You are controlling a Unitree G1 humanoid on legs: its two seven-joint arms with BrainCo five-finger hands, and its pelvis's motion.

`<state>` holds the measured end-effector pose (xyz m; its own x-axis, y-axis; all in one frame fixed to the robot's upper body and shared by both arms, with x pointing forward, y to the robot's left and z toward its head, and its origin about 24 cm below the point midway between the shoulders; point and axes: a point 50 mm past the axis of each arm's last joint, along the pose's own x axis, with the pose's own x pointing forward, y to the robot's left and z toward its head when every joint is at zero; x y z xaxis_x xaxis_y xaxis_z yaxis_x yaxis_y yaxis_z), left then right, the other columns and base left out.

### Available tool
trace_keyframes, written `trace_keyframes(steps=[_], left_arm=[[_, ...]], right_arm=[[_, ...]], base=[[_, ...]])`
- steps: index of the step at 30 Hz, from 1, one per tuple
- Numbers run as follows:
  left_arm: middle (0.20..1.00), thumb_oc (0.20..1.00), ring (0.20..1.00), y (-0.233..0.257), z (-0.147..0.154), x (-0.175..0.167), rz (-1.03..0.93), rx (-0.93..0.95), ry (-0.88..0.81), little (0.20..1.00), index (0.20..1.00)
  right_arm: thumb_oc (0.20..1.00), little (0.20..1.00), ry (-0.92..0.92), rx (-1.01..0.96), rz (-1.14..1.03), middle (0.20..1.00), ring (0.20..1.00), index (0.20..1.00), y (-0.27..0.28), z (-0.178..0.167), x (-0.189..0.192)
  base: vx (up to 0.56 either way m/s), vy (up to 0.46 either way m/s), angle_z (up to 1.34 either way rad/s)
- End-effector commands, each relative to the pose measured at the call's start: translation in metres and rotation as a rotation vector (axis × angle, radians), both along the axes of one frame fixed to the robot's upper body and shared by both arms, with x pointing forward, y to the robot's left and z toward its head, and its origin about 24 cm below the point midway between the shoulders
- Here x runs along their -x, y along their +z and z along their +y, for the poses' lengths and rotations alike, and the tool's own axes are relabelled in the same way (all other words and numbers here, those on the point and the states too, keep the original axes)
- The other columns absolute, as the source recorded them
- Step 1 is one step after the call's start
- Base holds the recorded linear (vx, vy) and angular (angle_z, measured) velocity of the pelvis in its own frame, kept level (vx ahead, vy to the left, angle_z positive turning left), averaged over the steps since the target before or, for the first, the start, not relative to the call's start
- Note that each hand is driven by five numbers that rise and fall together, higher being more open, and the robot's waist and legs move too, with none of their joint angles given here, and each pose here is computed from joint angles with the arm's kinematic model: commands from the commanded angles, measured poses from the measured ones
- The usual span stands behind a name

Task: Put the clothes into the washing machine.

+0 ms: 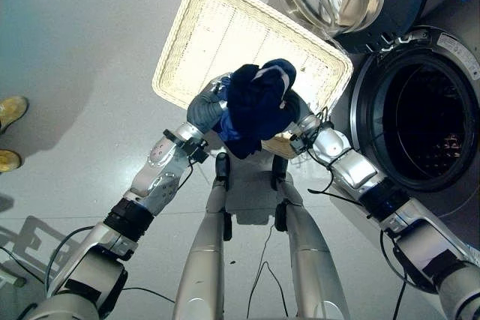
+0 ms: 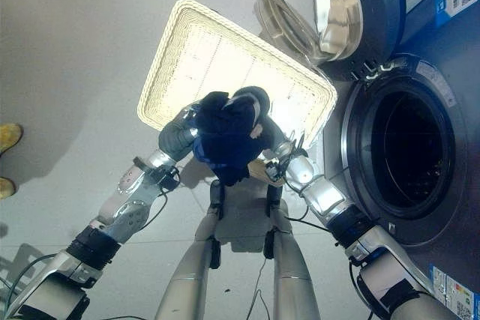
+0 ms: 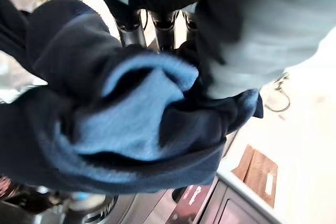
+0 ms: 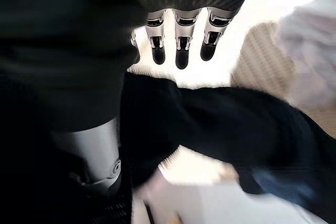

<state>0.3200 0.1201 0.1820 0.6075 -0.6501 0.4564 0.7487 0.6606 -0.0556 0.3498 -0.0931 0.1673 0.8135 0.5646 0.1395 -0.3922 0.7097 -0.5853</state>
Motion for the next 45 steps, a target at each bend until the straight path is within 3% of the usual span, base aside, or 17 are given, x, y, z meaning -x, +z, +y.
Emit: trace_keyframes(steps=[1,2,6,7,9,10,11,12,18,25,26,27,28,30,33,40,45], left_arm=[[0.2,0.2,0.2,0.027,-0.022,0.015,-0.1,0.089,-0.164,0.2,0.2],[0.2,0.2,0.2,0.025,-0.027,0.017,-0.09,0.081,-0.191,0.2,0.2],[0.2,0.2,0.2,0.025,-0.028,0.017,-0.089,0.08,-0.195,0.2,0.2],[0.2,0.2,0.2,0.021,-0.036,0.019,-0.08,0.05,-0.195,0.2,0.2],[0.2,0.2,0.2,0.018,-0.037,0.017,-0.064,0.045,-0.178,0.2,0.2],[0.2,0.2,0.2,0.017,-0.038,0.017,-0.061,0.044,-0.17,0.2,0.2],[0.2,0.2,0.2,0.016,-0.038,0.016,-0.056,0.042,-0.154,0.2,0.2],[0.2,0.2,0.2,0.013,-0.036,0.015,-0.048,0.044,-0.134,0.2,0.2],[0.2,0.2,0.2,0.003,-0.03,0.011,-0.005,0.058,-0.075,0.2,0.2],[0.2,0.2,0.2,-0.013,-0.021,0.006,0.025,0.002,0.068,0.2,0.2],[0.592,0.592,0.592,-0.017,-0.017,0.003,0.029,-0.027,0.137,0.592,0.592],[0.592,0.592,0.592,-0.017,-0.017,0.003,0.029,-0.027,0.137,0.592,0.592],[1.0,1.0,1.0,-0.022,-0.007,-0.002,0.037,-0.073,0.255,1.0,1.0],[1.0,1.0,1.0,-0.023,-0.004,-0.004,0.035,-0.092,0.303,1.0,1.0],[1.0,1.0,1.0,-0.028,0.018,-0.007,-0.007,-0.167,0.531,1.0,1.0],[1.0,1.0,1.0,-0.034,0.041,-0.008,-0.023,-0.242,0.683,1.0,1.0],[1.0,1.0,1.0,-0.047,0.06,-0.007,0.03,-0.306,0.783,1.0,1.0]], right_arm=[[1.0,1.0,0.133,0.046,0.052,1.0,1.0,1.0,0.007,0.01,0.008],[1.0,1.0,0.207,0.057,0.172,1.0,1.0,1.0,-0.003,0.015,0.011],[1.0,1.0,0.219,0.055,0.185,1.0,1.0,1.0,-0.004,0.015,0.012],[1.0,1.0,0.445,-0.03,0.468,1.0,1.0,1.0,-0.025,0.031,0.027],[1.0,1.0,0.6,-0.108,0.617,1.0,1.0,1.0,-0.034,0.04,0.04],[0.931,0.931,0.636,-0.13,0.649,0.931,0.931,0.931,-0.036,0.043,0.044],[0.485,0.485,0.705,-0.171,0.701,0.485,0.485,0.485,-0.039,0.046,0.049],[0.2,0.2,0.779,-0.22,0.75,0.2,0.2,0.2,-0.041,0.049,0.055],[0.2,0.2,0.953,-0.473,0.835,0.2,0.2,0.2,-0.044,0.051,0.066],[0.2,0.2,0.989,-0.79,0.792,0.2,0.2,0.2,-0.036,0.047,0.065],[0.2,0.2,0.971,-0.842,0.772,0.2,0.2,0.2,-0.036,0.043,0.063],[0.2,0.2,0.971,-0.842,0.772,0.2,0.2,0.2,-0.036,0.043,0.063],[0.2,0.2,0.94,-0.92,0.73,0.2,0.2,0.2,-0.034,0.036,0.059],[0.2,0.2,0.927,-0.951,0.711,0.2,0.2,0.2,-0.033,0.034,0.057],[0.2,0.2,0.834,-1.118,0.604,0.2,0.2,0.2,-0.033,0.012,0.05],[0.2,0.2,0.622,-1.37,0.457,0.2,0.2,0.2,-0.037,-0.032,0.036],[0.2,0.2,0.362,-1.525,0.188,0.2,0.2,0.2,-0.037,-0.085,0.035]], base=[[0.0,0.0,0.0],[0.0,0.0,0.0],[0.0,0.0,0.0],[0.0,0.0,0.0],[0.0,0.0,0.0],[0.0,0.0,0.0],[0.0,0.0,0.0],[0.0,0.0,0.0],[0.0,-0.03,0.0],[0.0,-0.018,-0.01],[0.0,0.0,0.0],[0.0,-0.006,-0.04],[0.0,0.0,0.0],[0.0,-0.001,-0.04],[0.0,0.005,-0.07],[0.0,0.001,-0.01],[0.02,0.03,-0.12]])
